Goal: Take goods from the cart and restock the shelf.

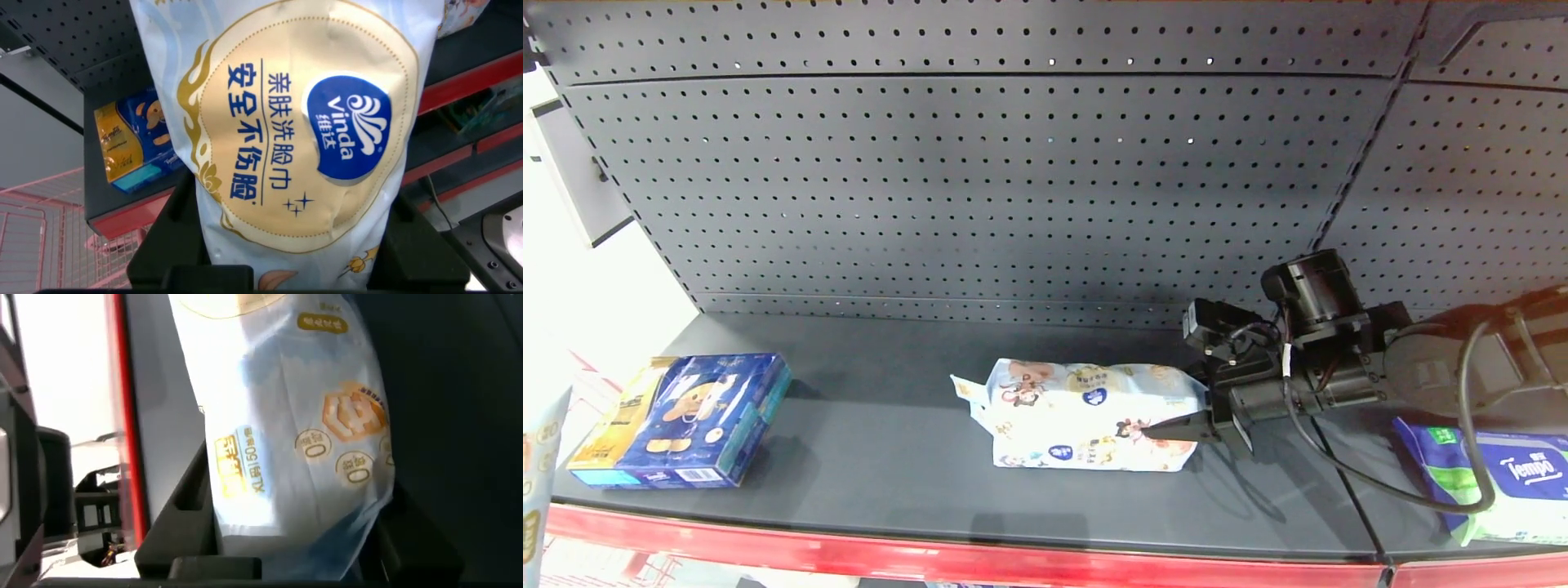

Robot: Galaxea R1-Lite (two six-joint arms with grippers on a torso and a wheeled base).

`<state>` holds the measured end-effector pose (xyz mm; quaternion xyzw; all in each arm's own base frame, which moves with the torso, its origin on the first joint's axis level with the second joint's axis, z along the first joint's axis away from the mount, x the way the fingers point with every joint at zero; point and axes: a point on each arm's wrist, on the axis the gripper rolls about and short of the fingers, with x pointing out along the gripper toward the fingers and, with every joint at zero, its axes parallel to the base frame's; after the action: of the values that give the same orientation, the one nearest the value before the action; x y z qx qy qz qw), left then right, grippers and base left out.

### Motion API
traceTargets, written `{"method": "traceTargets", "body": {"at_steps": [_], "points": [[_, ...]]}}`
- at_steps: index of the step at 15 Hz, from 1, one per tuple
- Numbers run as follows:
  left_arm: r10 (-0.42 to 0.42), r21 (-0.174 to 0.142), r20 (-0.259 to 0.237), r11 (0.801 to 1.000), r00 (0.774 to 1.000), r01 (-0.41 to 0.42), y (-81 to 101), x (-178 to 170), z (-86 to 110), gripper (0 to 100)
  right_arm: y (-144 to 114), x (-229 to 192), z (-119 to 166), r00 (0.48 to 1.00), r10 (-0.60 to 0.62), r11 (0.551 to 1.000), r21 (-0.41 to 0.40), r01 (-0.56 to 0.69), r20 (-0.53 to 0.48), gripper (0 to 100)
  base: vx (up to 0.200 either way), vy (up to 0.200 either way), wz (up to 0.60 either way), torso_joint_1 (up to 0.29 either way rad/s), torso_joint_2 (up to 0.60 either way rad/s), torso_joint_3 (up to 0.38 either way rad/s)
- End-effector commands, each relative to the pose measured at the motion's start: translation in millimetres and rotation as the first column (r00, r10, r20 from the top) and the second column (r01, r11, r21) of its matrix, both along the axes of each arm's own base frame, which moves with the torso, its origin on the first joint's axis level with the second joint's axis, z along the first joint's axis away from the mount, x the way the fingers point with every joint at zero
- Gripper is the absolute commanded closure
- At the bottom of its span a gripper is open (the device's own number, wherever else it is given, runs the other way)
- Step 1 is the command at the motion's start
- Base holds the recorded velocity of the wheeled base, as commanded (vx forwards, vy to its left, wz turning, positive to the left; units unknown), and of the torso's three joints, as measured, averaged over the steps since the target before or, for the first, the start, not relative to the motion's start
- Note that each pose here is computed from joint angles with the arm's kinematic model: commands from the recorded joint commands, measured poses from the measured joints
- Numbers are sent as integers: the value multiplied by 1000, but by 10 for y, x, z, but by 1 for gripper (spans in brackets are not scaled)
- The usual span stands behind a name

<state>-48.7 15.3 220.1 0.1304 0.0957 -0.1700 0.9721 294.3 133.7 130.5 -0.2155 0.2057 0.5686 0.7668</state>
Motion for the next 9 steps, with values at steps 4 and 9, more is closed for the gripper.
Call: {"method": "traceTargets", "body": {"at_steps": [4,9], "points": [[-1,-3,3,1000,1000,1,1,-4,8,100,-89,-419,69,1000,21,1000,-10,-21,-3,100,0,0,0,0,0,0],[-4,-3,2,1000,1000,4,-3,6,14,100,-119,-712,-47,999,26,998,-63,-28,-44,100,0,0,0,0,0,0]]}}
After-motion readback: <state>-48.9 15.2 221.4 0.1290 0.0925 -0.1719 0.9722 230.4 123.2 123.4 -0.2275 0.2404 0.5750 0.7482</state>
